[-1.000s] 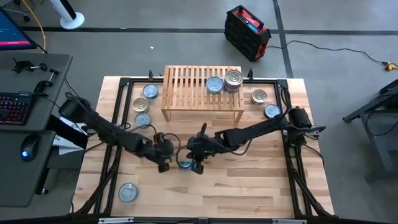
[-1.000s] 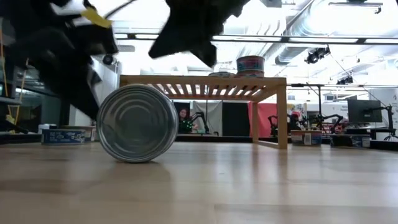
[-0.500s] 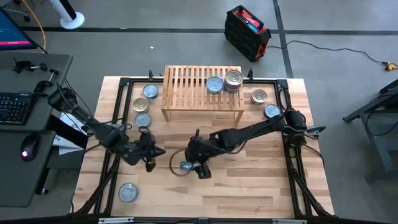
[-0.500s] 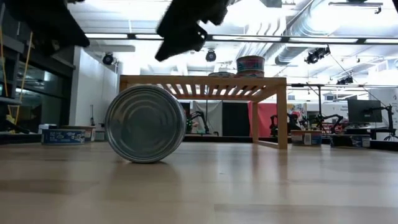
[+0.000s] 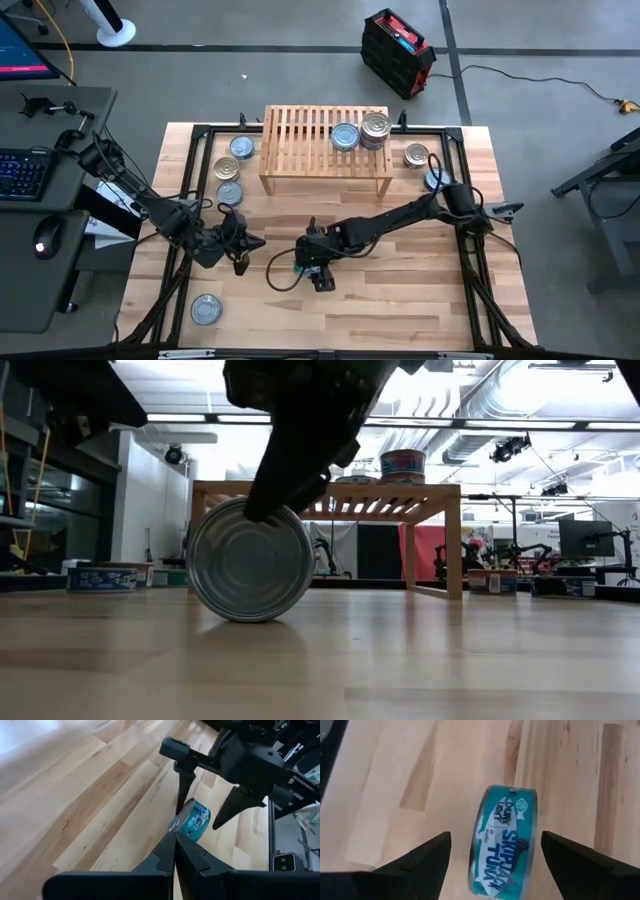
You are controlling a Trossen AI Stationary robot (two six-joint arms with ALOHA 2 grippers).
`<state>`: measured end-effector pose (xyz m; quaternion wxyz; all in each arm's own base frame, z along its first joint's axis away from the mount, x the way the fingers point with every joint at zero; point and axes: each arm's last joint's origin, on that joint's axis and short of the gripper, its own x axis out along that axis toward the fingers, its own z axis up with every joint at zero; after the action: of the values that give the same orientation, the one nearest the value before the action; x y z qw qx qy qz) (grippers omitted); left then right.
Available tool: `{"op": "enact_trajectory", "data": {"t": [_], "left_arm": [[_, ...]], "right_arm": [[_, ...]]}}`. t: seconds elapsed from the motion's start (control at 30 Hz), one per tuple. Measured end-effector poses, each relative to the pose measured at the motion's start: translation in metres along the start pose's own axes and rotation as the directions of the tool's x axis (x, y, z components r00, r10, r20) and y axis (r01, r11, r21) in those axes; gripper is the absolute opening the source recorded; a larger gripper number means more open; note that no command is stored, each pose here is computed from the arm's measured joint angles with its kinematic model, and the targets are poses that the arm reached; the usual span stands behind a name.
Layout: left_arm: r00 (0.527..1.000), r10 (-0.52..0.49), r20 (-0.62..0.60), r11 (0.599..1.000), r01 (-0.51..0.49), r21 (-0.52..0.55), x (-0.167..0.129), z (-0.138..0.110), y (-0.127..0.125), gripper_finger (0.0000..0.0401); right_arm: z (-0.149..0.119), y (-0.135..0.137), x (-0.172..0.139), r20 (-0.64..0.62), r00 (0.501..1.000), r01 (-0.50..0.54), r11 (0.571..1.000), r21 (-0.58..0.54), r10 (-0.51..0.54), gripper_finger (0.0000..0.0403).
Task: Stack canned seafood by type on shelf
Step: Put the green-blue tuna can on the shelf
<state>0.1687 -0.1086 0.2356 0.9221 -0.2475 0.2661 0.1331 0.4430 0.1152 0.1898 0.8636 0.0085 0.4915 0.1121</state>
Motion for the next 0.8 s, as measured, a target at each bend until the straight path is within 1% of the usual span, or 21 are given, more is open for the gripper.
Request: {"op": "enact_trajectory", "data": {"t": [0.07,0.13,0.2,0.3,0.33,0.4,0.43,0.5,0.57,0.63,0.7,0.8], "left_arm": [[1.000,0.000,0.000,1.000,0.000,0.002,0.000,0.000,0.000,0.0000],[1.000,-0.006,0.003,1.000,0.006,-0.001,0.000,0.000,-0.001,0.0000],[0.999,-0.036,0.010,0.999,0.036,-0.013,-0.001,0.002,-0.003,0.0000],[0.987,-0.156,0.022,0.987,0.156,0.037,-0.008,0.011,-0.009,0.0000],[0.980,-0.194,0.036,0.980,0.192,0.058,-0.013,0.015,-0.010,0.0000],[0.966,-0.246,0.074,0.967,0.239,0.092,-0.025,0.025,-0.010,0.0000],[0.957,-0.271,0.099,0.960,0.261,0.102,-0.033,0.032,-0.010,0.0000],[0.934,-0.318,0.161,0.945,0.300,0.127,-0.051,0.047,-0.009,0.0001],[0.905,-0.365,0.219,0.928,0.337,0.157,-0.070,0.062,-0.006,0.0001],[0.874,-0.404,0.271,0.913,0.365,0.182,-0.088,0.076,-0.003,0.0001],[0.841,-0.436,0.320,0.899,0.388,0.203,-0.104,0.088,0.001,0.0001],[0.810,-0.460,0.363,0.886,0.392,0.249,-0.120,0.098,0.007,0.0001]], "right_arm": [[-0.001,0.000,0.002,0.001,1.000,0.030,0.999,0.020,-0.030,0.0289],[-0.001,0.001,0.004,0.000,0.998,0.066,0.997,0.032,-0.066,0.0262],[0.001,0.004,0.001,0.002,0.995,0.095,0.995,0.034,-0.095,0.0214],[0.015,0.009,-0.011,0.044,0.991,0.128,0.991,0.043,-0.129,0.0116],[0.022,0.011,-0.018,0.056,0.989,0.138,0.990,0.035,-0.140,0.0104],[0.037,0.015,-0.036,0.094,0.981,0.173,0.985,-0.003,-0.172,0.0105],[0.045,0.016,-0.046,0.120,0.972,0.205,0.979,-0.022,-0.201,0.0105],[0.061,0.020,-0.069,0.185,0.936,0.313,0.949,-0.045,-0.300,0.0105],[0.074,0.018,-0.090,0.237,0.876,0.446,0.893,-0.069,-0.419,0.0105],[0.084,0.013,-0.109,0.281,0.794,0.579,0.812,-0.079,-0.539,0.0105],[0.091,0.002,-0.125,0.298,0.691,0.703,0.708,-0.068,-0.658,0.0105],[0.096,-0.022,-0.144,0.259,0.521,0.849,0.527,-0.052,-0.814,0.0105]]}}
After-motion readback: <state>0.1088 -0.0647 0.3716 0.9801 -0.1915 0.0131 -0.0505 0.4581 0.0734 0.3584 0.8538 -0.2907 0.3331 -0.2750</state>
